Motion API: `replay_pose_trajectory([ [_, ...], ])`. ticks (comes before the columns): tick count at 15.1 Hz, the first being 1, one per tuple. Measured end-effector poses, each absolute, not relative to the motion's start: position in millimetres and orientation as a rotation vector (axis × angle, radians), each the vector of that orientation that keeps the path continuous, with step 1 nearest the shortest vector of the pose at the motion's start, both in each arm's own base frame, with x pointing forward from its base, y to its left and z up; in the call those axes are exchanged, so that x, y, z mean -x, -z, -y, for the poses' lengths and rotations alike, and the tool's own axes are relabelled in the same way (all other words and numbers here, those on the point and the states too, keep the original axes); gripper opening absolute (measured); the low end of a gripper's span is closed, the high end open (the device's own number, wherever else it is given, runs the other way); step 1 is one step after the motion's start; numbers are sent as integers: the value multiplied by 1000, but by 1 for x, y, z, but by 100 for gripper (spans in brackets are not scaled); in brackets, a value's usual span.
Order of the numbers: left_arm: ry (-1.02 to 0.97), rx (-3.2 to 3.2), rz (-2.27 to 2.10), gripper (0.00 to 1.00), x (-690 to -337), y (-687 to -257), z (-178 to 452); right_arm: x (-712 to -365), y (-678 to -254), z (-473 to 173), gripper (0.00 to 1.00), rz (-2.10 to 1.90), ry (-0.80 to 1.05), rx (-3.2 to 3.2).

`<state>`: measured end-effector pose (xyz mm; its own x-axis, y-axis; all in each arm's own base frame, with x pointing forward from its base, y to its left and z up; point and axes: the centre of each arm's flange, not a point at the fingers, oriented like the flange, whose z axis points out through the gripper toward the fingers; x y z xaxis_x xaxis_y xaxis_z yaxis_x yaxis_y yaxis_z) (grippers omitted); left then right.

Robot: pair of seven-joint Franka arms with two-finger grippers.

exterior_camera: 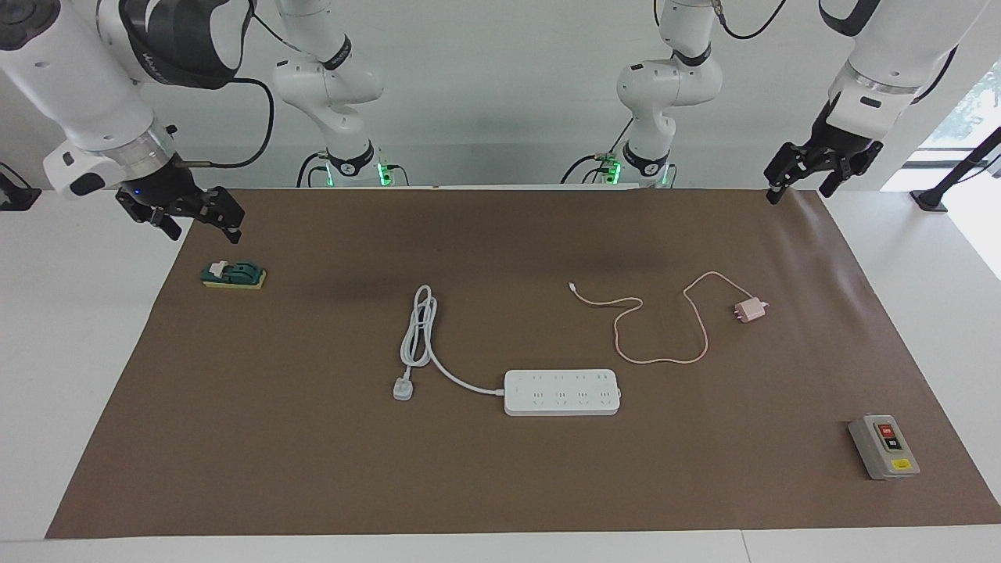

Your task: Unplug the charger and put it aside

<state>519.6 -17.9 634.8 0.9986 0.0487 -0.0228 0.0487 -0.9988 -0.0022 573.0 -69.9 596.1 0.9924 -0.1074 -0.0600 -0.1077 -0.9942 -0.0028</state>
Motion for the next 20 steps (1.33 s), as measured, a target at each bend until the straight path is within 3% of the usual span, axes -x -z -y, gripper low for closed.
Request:
replay_pose_trajectory([
  [14, -61, 3175, -43, 100, -527, -622, 57, -558, -623, 67, 100, -158, -41, 3124],
  [20, -72, 3171, -140, 100, -527, -629, 42, -558, -623, 67, 100, -158, -41, 3124],
])
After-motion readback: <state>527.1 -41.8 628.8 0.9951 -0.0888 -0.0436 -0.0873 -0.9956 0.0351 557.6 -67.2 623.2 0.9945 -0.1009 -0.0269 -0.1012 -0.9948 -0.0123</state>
